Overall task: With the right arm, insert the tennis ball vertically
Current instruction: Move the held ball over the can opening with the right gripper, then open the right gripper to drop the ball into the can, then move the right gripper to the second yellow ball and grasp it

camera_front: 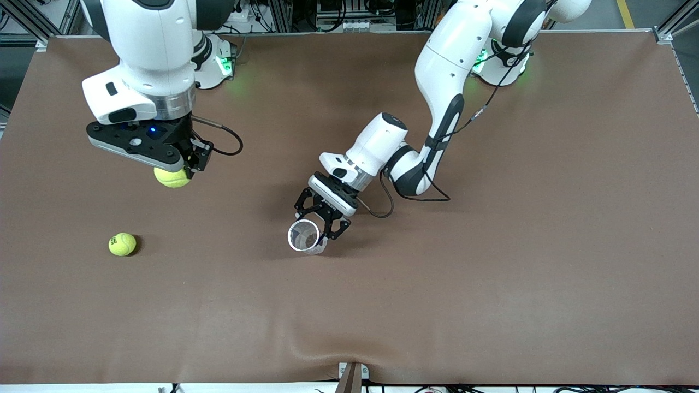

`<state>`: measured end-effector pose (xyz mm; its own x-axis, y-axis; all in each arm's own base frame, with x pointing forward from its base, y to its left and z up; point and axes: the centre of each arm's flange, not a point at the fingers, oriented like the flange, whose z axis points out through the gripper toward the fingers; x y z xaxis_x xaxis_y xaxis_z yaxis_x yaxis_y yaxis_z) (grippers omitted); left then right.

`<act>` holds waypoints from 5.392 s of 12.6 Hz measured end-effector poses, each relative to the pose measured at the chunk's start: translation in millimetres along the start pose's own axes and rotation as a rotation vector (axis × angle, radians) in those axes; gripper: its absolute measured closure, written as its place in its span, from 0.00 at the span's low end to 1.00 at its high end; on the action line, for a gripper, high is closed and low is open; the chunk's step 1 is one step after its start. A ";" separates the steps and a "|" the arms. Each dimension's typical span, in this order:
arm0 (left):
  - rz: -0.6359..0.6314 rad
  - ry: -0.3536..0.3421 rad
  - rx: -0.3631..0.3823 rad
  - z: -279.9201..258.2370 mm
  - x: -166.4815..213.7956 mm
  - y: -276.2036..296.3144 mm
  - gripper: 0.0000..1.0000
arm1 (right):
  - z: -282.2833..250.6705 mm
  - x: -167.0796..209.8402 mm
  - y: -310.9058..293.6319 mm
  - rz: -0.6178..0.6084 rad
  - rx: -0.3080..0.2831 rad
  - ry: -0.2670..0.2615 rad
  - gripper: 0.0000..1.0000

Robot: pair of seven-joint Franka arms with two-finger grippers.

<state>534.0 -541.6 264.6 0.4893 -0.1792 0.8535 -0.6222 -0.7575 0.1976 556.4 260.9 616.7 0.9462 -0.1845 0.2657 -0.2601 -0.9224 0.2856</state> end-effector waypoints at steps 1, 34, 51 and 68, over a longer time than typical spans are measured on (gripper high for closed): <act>0.000 0.000 0.000 0.0 0.0 -0.2 0.28 | -0.2 -0.3 -0.4 0.000 0.000 0.000 0.36; 0.014 0.021 -0.001 2.2 -7.9 -6.4 0.27 | 164.2 3.7 -175.6 0.446 0.493 -0.208 0.36; 0.014 0.020 -0.001 2.5 -8.5 -6.9 0.20 | 158.8 5.1 -184.0 0.496 0.568 -0.222 0.00; 0.015 0.021 -0.001 2.9 -9.1 -6.6 0.00 | 274.9 101.7 100.5 -0.024 0.259 -0.227 0.00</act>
<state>535.4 -536.8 254.1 0.4670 -0.1773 0.8663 -0.6302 -0.7539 0.1854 679.4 56.1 419.3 0.9777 -0.2057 0.0422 -0.2073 -0.9775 0.0385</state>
